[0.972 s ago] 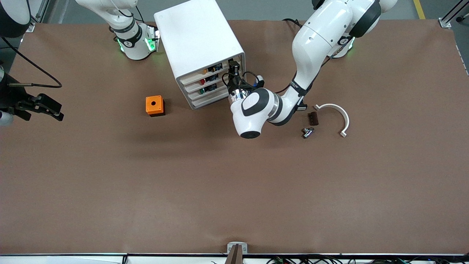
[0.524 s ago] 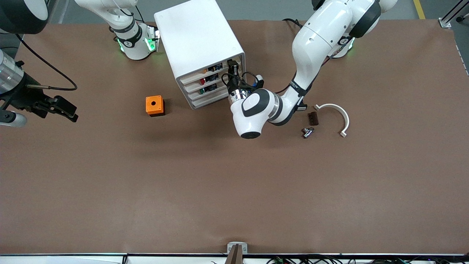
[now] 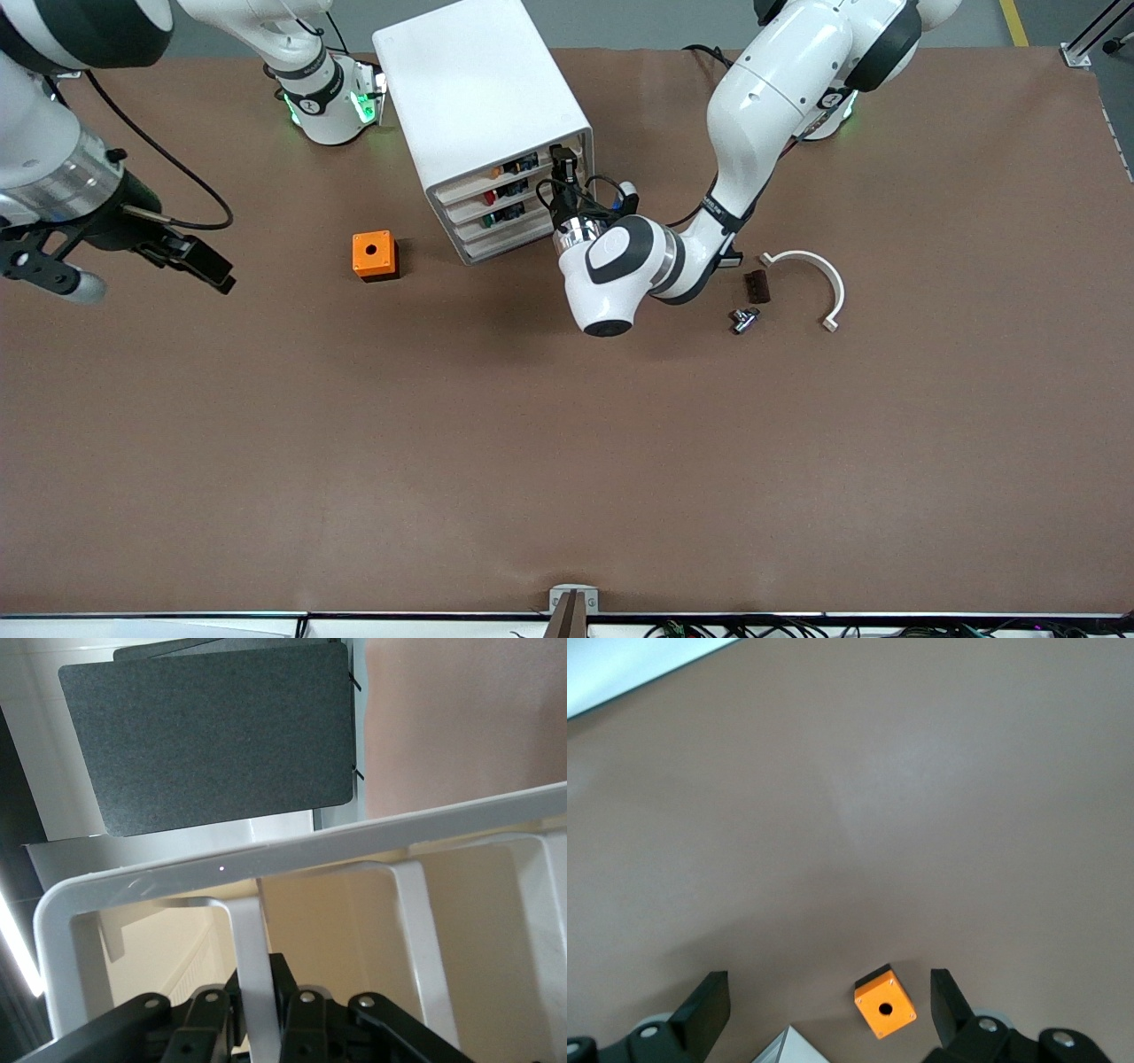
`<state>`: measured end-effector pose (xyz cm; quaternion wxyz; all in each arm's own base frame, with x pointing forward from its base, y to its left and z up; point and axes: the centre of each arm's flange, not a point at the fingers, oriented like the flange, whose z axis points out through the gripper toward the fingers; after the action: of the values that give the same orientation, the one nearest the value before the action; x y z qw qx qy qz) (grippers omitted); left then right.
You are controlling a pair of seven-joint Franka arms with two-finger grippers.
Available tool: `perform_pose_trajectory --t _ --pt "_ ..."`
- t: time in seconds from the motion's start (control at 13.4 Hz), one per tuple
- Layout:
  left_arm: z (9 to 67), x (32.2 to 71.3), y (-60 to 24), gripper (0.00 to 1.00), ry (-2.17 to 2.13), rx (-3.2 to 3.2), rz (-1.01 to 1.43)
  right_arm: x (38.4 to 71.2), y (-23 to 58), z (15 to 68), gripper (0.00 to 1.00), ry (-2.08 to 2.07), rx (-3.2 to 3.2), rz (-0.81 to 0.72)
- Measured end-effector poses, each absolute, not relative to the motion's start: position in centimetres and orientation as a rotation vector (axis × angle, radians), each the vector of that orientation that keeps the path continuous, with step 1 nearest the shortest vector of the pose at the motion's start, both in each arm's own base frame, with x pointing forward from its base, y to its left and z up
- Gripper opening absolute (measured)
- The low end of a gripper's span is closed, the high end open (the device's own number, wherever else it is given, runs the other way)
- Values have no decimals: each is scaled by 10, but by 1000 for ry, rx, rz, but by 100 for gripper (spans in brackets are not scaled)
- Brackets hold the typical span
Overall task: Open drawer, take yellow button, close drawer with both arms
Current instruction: 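Pull the drawer open with the left gripper while the right gripper reaches in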
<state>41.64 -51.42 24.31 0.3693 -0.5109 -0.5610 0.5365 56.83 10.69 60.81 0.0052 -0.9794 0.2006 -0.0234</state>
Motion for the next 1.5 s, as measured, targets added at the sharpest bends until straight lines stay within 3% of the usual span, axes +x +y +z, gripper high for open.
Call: perform_pose_trajectory --t 0.67,1.12,1.5 --pt "243 521 -429 16 -1696 -1190 1534 570 193 546 100 574 -3057 137" --pt "243 529 -423 25 -1725 -1195 1549 558 252 522 98 731 -3031 199" --pt "240 537 -417 74 -1708 -1363 1638 519 339 502 98 982 -2994 238"
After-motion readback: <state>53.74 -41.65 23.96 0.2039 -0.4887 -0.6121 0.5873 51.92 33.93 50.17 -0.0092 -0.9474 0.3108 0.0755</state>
